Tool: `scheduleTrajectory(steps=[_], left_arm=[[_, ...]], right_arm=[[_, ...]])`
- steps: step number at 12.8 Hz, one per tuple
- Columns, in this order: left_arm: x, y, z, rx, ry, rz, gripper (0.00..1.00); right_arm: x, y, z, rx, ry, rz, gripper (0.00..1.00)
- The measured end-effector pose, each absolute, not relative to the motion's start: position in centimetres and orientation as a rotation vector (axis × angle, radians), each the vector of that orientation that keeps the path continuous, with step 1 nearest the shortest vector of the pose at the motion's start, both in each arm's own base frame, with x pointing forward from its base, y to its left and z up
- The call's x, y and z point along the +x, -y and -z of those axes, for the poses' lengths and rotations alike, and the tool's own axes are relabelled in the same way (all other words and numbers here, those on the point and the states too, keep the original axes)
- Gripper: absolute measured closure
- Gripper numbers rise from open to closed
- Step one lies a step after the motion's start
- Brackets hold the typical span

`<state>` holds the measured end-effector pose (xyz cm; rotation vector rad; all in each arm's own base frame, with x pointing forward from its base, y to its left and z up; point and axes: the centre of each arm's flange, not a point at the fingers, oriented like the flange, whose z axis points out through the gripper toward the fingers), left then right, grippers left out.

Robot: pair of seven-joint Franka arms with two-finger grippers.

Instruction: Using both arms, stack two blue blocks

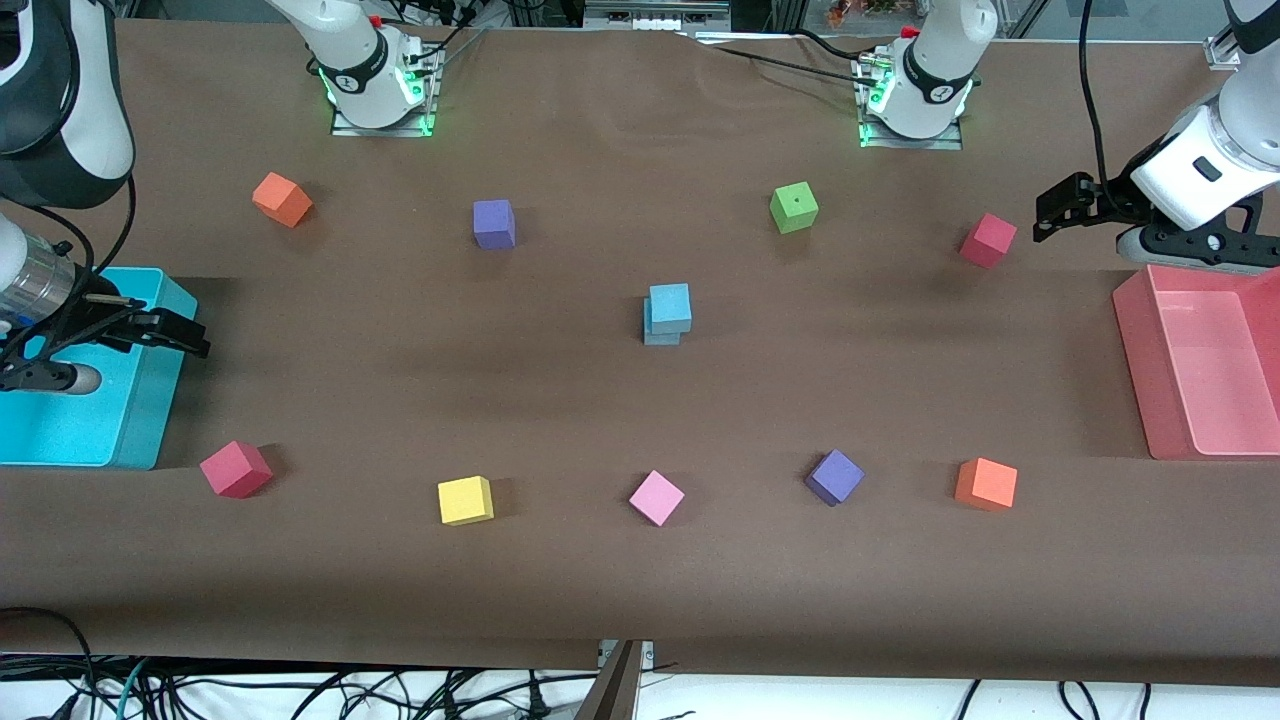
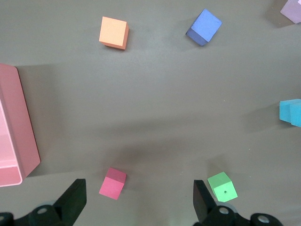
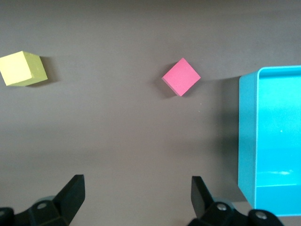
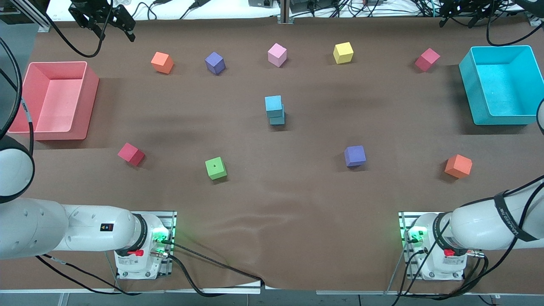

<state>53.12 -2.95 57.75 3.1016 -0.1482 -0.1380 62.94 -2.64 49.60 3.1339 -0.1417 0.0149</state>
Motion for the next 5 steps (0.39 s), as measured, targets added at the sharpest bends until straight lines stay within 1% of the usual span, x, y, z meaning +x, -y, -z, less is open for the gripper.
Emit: scheduleTrajectory(steps=[5], left_arm=[[53.12, 2.95, -57.75, 3.102, 0.148, 0.138, 0.0]], right_arm=[[62.93, 2.98, -49.59, 3.133, 0.155, -0.015, 0.0]])
